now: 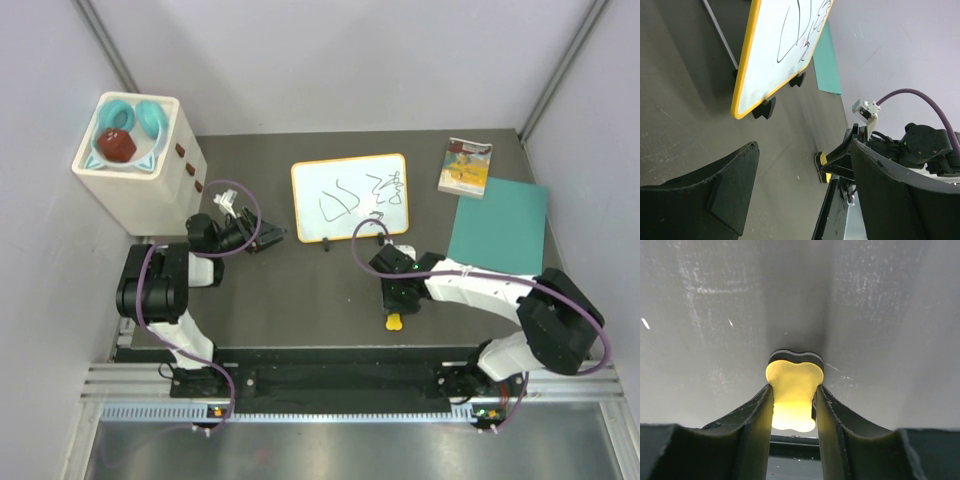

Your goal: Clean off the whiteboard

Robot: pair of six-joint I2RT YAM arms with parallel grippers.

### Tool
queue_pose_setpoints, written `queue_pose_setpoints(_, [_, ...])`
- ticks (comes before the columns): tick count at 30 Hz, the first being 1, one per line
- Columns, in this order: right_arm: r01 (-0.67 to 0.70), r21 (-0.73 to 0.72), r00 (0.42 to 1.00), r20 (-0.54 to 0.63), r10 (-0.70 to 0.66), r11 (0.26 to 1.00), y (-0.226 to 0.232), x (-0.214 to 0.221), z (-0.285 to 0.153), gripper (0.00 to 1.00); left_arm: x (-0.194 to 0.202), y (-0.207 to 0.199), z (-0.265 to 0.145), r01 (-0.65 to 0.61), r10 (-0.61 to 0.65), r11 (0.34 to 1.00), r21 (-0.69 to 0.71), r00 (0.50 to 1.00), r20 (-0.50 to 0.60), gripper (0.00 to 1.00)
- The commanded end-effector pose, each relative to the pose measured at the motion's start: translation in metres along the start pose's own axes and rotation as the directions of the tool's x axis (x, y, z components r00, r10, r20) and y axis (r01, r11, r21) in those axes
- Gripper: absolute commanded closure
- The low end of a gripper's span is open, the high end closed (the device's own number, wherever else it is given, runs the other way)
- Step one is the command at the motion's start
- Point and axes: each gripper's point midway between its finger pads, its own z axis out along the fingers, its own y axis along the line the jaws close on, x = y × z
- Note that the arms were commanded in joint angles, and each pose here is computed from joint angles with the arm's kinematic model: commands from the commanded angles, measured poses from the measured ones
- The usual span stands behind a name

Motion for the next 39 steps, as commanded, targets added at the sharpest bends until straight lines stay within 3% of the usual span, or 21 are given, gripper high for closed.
queue_pose_setpoints(1, [0.027,-0.030,1.000,0.015,-0.026,0.999,0.014,-0.008,-0.002,0.65,-0.004,-0.005,-0.001,-0.057,0.057,0.998,0.024,0.998,-0.002,0.22])
queue_pose_setpoints(14, [0.074,0.006,0.995,-0.071,-0.073,0.997,0.011,0.008,0.015,0.61,-0.008,0.000,0.002,-0.062,0.062,0.998,0.013,0.998,-0.002,0.22])
queue_pose_setpoints(17, [0.072,0.000,0.995,-0.066,-0.072,0.997,0.012,0.008,0.016,0.71,-0.008,0.001,0.003,-0.064,0.064,0.998,0.012,0.998,-0.001,0.22])
queue_pose_setpoints(18, [0.074,-0.006,0.995,-0.063,-0.075,0.997,0.013,0.007,0.016,0.83,-0.008,0.001,0.003,-0.063,0.063,0.998,0.009,0.998,-0.001,0.22])
queue_pose_setpoints(21, [0.072,-0.033,0.997,-0.025,-0.073,0.997,0.018,-0.001,0.009,1.00,-0.011,0.004,0.004,-0.069,0.069,0.998,0.004,0.998,0.012,0.22])
queue_pose_setpoints(30, [0.093,-0.148,0.970,0.235,-0.056,0.985,0.035,-0.054,-0.051,1.00,-0.021,-0.005,0.006,-0.213,0.204,0.972,0.096,0.974,0.099,0.21])
queue_pose_setpoints(39, [0.127,-0.201,0.907,0.420,-0.032,0.971,0.046,-0.093,-0.090,1.00,-0.031,0.026,0.023,-0.150,0.141,0.985,0.089,0.984,0.104,0.31])
